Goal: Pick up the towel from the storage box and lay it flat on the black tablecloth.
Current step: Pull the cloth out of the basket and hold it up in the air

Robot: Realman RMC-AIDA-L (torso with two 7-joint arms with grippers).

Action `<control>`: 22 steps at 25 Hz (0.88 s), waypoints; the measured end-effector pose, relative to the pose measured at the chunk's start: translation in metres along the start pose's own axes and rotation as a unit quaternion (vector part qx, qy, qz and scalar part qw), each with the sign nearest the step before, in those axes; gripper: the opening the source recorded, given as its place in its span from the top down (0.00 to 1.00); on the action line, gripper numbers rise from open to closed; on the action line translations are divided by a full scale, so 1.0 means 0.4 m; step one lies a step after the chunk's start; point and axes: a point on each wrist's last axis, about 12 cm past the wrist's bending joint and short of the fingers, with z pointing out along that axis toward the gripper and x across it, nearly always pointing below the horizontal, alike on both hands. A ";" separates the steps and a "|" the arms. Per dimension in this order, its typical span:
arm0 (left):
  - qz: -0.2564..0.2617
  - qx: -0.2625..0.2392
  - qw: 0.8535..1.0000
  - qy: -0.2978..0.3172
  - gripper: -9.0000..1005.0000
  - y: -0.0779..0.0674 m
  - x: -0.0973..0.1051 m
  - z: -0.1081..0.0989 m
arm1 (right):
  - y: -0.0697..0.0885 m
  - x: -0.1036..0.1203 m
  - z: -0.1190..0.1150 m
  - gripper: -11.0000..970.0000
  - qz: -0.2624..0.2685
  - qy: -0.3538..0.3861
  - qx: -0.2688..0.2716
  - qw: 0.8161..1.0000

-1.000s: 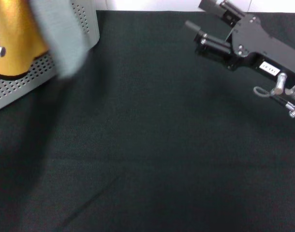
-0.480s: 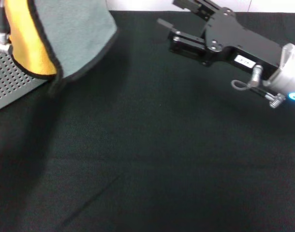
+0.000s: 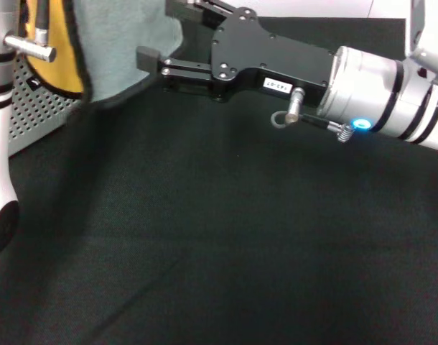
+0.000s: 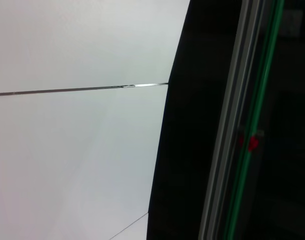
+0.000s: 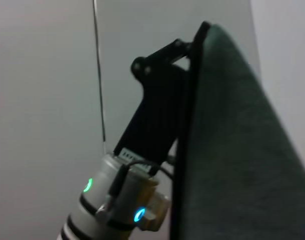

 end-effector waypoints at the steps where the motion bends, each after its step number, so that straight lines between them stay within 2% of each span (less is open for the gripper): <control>1: 0.001 0.001 1.000 0.000 0.98 0.001 0.001 0.002 | 0.001 -0.001 0.004 0.11 0.000 0.001 -0.002 1.000; 6: -0.001 0.005 1.000 0.003 0.98 0.002 0.005 0.012 | 0.001 0.001 0.018 0.11 0.004 0.011 -0.005 1.000; 13: -0.008 0.007 1.000 0.010 0.98 0.003 0.017 0.018 | -0.018 -0.002 0.047 0.11 0.040 0.031 0.013 0.999; 22: -0.008 0.003 1.000 0.012 0.98 0.008 0.018 0.021 | 0.017 0.013 0.074 0.10 0.037 0.054 -0.021 0.998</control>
